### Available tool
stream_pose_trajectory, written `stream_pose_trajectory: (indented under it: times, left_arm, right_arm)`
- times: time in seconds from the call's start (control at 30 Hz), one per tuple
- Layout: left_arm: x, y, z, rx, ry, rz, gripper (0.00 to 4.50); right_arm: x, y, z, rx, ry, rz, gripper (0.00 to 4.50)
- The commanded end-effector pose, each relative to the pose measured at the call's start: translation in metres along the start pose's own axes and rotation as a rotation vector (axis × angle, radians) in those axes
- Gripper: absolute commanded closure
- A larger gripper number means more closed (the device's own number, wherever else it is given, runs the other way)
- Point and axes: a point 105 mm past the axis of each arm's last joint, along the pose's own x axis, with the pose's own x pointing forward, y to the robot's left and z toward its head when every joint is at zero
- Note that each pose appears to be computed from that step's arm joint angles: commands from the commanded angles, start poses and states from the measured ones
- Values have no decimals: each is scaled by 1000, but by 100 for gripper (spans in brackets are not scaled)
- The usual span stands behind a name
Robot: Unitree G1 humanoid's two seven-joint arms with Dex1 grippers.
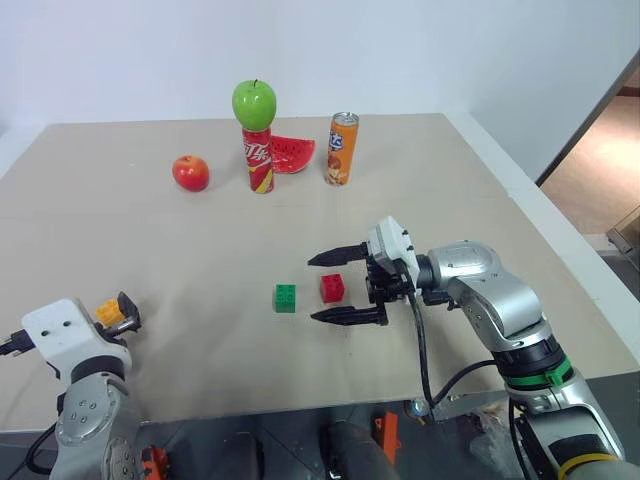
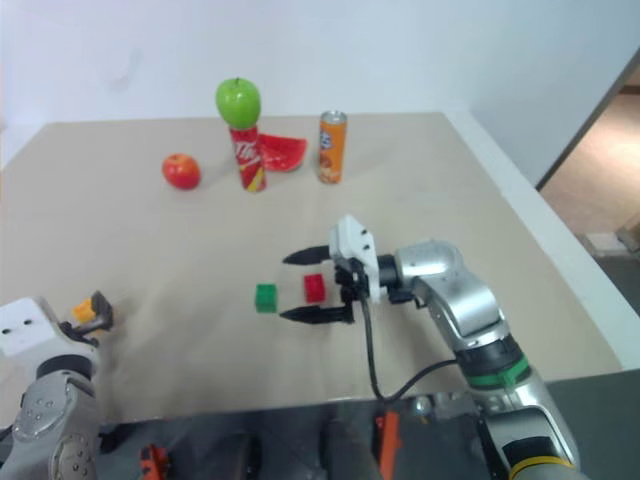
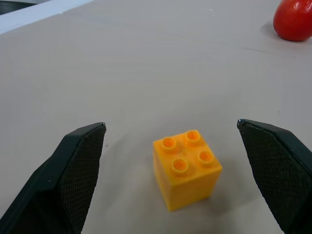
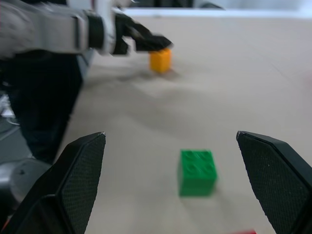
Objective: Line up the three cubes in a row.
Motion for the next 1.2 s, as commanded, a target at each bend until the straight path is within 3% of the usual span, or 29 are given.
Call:
stream_pose_trajectory:
  times: [0.03, 0.57, 0.9, 1.03, 1.2]
  left_arm:
    - [1, -2, 6, 0, -33, -1, 3]
    - [12, -7, -19, -18, 39, 21, 3]
    - [21, -9, -20, -1, 29, -6, 319]
    - [21, -11, -19, 36, 24, -77, 319]
    - [19, -34, -9, 151, -19, -364, 319]
  right_arm:
    - [1, 1, 15, -84, -30, 29, 0]
    - [4, -6, 16, -105, 9, -4, 0]
    - [3, -7, 13, -106, 23, -26, 0]
    - [3, -8, 12, -108, 26, -29, 0]
    - [2, -10, 12, -112, 28, -39, 0]
